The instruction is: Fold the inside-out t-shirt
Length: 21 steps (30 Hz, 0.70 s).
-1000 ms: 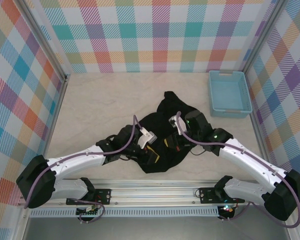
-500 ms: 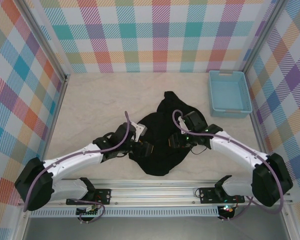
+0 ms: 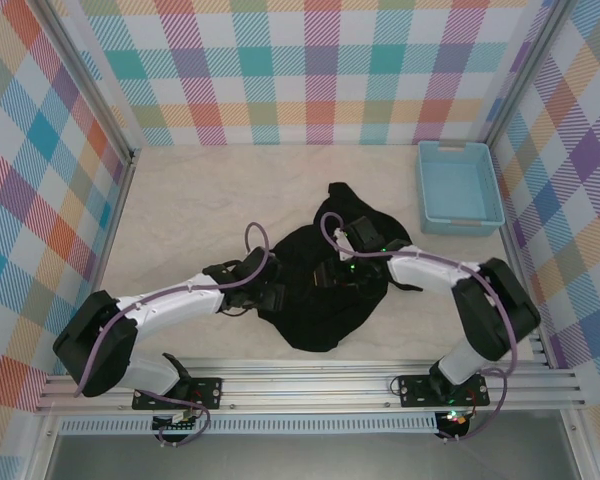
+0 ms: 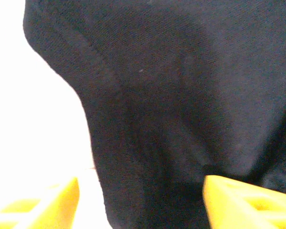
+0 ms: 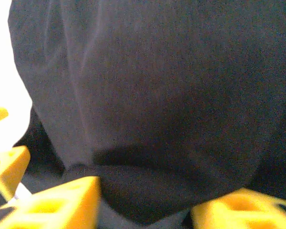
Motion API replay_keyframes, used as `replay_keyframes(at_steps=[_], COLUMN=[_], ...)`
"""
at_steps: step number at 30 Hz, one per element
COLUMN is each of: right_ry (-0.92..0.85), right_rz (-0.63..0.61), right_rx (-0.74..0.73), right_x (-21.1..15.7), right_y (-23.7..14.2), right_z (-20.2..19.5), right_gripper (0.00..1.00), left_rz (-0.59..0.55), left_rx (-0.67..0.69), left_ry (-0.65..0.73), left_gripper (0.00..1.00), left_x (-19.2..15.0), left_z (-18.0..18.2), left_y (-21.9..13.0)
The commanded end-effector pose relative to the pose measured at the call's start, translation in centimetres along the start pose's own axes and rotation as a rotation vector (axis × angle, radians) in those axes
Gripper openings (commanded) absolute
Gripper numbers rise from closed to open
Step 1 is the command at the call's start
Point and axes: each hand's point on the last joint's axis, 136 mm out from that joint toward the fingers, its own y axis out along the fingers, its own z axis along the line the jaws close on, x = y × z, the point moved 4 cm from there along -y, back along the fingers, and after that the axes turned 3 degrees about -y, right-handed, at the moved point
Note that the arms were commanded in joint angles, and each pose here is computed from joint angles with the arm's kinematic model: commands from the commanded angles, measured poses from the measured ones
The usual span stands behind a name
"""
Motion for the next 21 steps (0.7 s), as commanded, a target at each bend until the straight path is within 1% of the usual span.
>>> replay_keyframes(at_steps=[1, 2, 4, 6, 8, 11, 13, 14, 16, 17, 18, 20, 21], right_ry=[-0.061, -0.085, -0.141, -0.190, -0.228, -0.267, -0.279, -0.276, -0.265, -0.256, -0.249, -0.239, -0.236], right_rz=[-0.110, -0.145, -0.232, -0.320, -0.397, -0.467, -0.471, -0.452, -0.411, -0.387, -0.360, -0.317, -0.293], right_rx=[0.043, 0.040, 0.022, 0.018, 0.025, 0.028, 0.023, 0.018, 0.019, 0.011, -0.009, -0.070, -0.102], right_x=[3.3, 4.1, 6.2, 8.1, 9.8, 11.7, 12.2, 12.3, 12.0, 11.6, 11.1, 10.0, 9.2], right_y=[-0.6, -1.3, -3.2, -5.2, -7.1, -9.0, -9.1, -8.7, -7.9, -7.5, -7.2, -7.2, -7.2], right_z=[1.8, 2.3, 3.4, 4.6, 5.6, 6.6, 6.9, 6.8, 6.5, 6.1, 5.7, 4.5, 3.9], right_gripper=[0.25, 0.17, 0.00, 0.00, 0.00, 0.00, 0.00, 0.02, 0.17, 0.28, 0.35, 0.45, 0.48], left_rz=[0.073, 0.086, 0.099, 0.083, 0.032, -0.089, -0.151, -0.167, -0.162, -0.151, -0.135, -0.134, -0.145], left_rx=[-0.008, -0.019, -0.051, -0.066, -0.067, -0.049, -0.034, -0.019, 0.008, 0.030, 0.050, 0.055, 0.047], left_ry=[-0.039, -0.044, -0.048, -0.052, -0.055, -0.096, -0.118, -0.118, -0.103, -0.097, -0.092, -0.091, -0.097], left_gripper=[0.55, 0.50, 0.32, 0.12, 0.01, 0.00, 0.00, 0.02, 0.25, 0.36, 0.44, 0.54, 0.58], left_x=[-1.5, -1.6, -1.3, -0.1, 1.8, 5.4, 6.9, 7.3, 7.4, 7.2, 6.8, 6.3, 6.1], left_z=[0.6, 0.4, -0.1, -0.3, -0.2, 0.9, 1.6, 1.9, 2.2, 2.4, 2.8, 3.0, 3.1], left_y=[0.9, 1.3, 2.0, 2.1, 1.4, -0.3, -1.2, -1.3, -1.2, -1.1, -1.0, -1.3, -1.8])
